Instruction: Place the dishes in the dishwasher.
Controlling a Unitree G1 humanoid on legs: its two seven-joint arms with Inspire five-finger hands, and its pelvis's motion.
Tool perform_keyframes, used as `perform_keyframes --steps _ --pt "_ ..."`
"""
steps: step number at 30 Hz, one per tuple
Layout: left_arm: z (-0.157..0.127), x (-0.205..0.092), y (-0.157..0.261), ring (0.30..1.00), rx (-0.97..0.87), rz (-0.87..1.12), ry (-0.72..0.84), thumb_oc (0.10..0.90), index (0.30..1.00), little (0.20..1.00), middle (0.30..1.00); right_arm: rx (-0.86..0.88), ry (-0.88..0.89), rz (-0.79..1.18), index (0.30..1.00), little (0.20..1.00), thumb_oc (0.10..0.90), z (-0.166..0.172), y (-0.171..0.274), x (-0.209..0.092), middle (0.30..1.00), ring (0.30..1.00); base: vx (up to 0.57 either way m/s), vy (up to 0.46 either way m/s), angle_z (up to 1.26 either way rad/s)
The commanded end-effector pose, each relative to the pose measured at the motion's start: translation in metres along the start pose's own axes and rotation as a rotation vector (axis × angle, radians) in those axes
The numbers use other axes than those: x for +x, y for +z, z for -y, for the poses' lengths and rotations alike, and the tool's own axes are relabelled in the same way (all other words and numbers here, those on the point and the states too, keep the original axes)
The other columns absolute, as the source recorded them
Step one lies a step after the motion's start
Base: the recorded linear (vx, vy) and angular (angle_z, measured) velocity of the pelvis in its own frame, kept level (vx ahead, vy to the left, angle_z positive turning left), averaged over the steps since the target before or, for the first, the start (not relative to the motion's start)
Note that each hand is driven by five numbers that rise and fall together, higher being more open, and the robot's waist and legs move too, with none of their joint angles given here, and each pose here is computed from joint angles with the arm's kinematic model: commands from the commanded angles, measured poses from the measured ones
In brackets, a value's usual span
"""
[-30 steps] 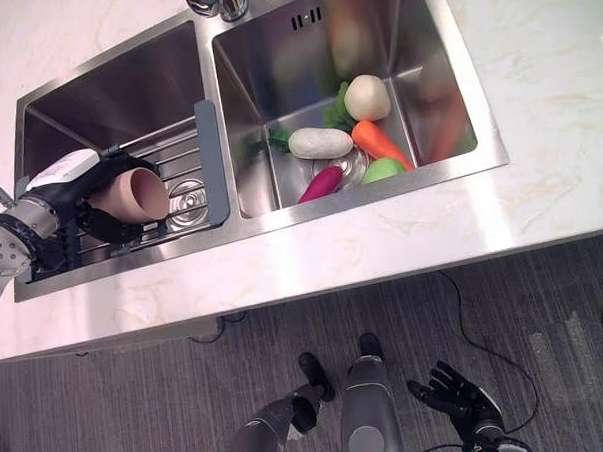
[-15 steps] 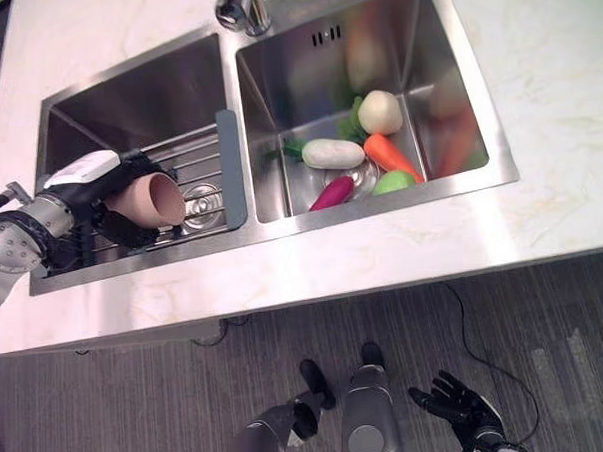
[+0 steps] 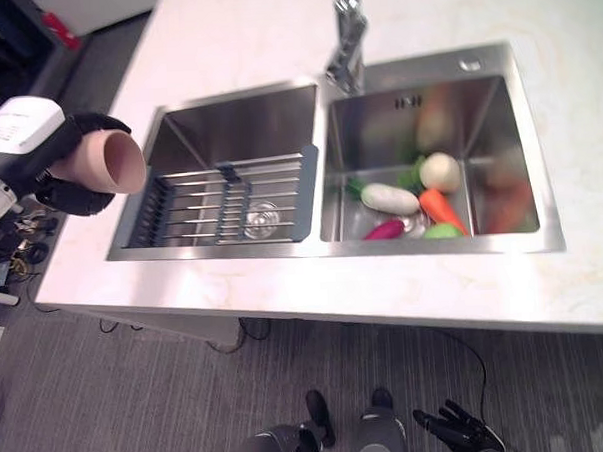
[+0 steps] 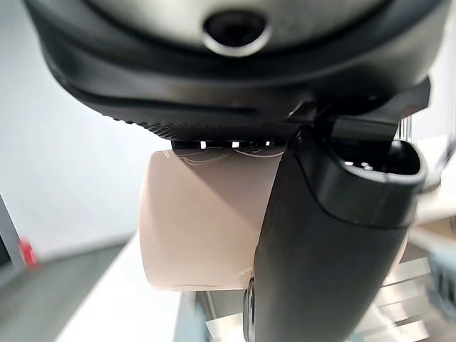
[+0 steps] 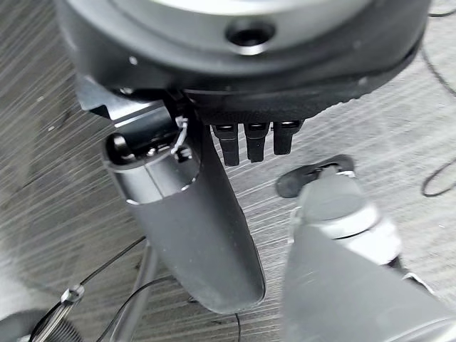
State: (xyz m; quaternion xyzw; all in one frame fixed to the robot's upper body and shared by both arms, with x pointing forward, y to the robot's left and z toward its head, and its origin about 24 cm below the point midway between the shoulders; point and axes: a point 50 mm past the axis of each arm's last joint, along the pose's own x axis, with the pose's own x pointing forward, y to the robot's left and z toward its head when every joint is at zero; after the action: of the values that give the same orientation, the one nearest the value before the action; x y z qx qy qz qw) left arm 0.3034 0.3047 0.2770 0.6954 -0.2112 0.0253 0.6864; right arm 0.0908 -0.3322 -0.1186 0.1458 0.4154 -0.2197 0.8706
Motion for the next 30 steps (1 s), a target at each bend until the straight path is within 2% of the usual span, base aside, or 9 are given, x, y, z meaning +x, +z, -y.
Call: perform_keyframes --steps 1,5,9,14,17,19,20,24,30 --pt "-0.105 -0.023 -0.026 0.3 0.111 -0.094 0.496 0.4 0.3 0.3 0.3 -0.042 -0.029 -0.025 0.9 0.9 0.8 0.017 -0.01 -0.01 0.9 0.9 0.02 -0.068 0.36" --pt "-0.128 -0.054 -0.044 0.3 0.203 -0.162 0.592 0.4 0.3 0.3 0.3 -0.086 0.005 -0.071 0.9 0.9 0.8 0.009 -0.01 -0.006 0.9 0.9 0.03 -0.103 0.32" --pt "-0.129 -0.079 -0.061 0.3 0.24 -0.259 0.597 0.4 0.3 0.3 0.3 -0.107 0.012 -0.106 0.9 0.9 0.8 0.006 -0.013 -0.004 0.9 0.9 -0.01 -0.101 0.32" --pt "-0.116 -0.137 -0.089 0.3 0.157 -0.418 0.59 0.4 0.3 0.3 0.3 -0.085 -0.003 -0.14 0.9 0.9 0.8 0.007 -0.017 -0.004 0.9 0.9 -0.05 -0.045 0.78" --pt "-0.094 -0.151 -0.092 0.3 0.05 -0.415 0.585 0.4 0.3 0.3 0.3 -0.015 -0.015 -0.12 0.9 0.9 0.8 0.002 -0.024 -0.004 0.9 0.9 -0.13 0.076 1.84" --pt "-0.089 -0.151 -0.09 0.3 0.024 -0.401 0.585 0.4 0.3 0.3 0.3 -0.006 -0.01 -0.113 0.9 0.9 0.8 -0.001 -0.025 -0.003 0.9 0.9 -0.12 0.158 1.72" --pt "-0.068 -0.148 -0.087 0.3 -0.058 -0.375 0.547 0.4 0.3 0.3 0.3 0.023 0.009 -0.098 0.9 0.9 0.8 -0.01 -0.029 -0.001 0.9 0.9 -0.05 0.237 2.02" --pt "-0.037 -0.136 -0.073 0.3 -0.157 -0.345 0.487 0.4 0.3 0.3 0.3 0.062 0.009 -0.066 0.9 0.9 0.8 -0.014 -0.029 -0.001 0.9 0.9 0.07 0.282 1.39" --pt "0.0 -0.118 -0.051 0.3 -0.205 -0.291 0.438 0.4 0.3 0.3 0.3 -0.067 0.062 -0.028 0.9 0.9 0.8 -0.033 -0.029 0.003 0.9 0.9 0.11 0.241 0.03"
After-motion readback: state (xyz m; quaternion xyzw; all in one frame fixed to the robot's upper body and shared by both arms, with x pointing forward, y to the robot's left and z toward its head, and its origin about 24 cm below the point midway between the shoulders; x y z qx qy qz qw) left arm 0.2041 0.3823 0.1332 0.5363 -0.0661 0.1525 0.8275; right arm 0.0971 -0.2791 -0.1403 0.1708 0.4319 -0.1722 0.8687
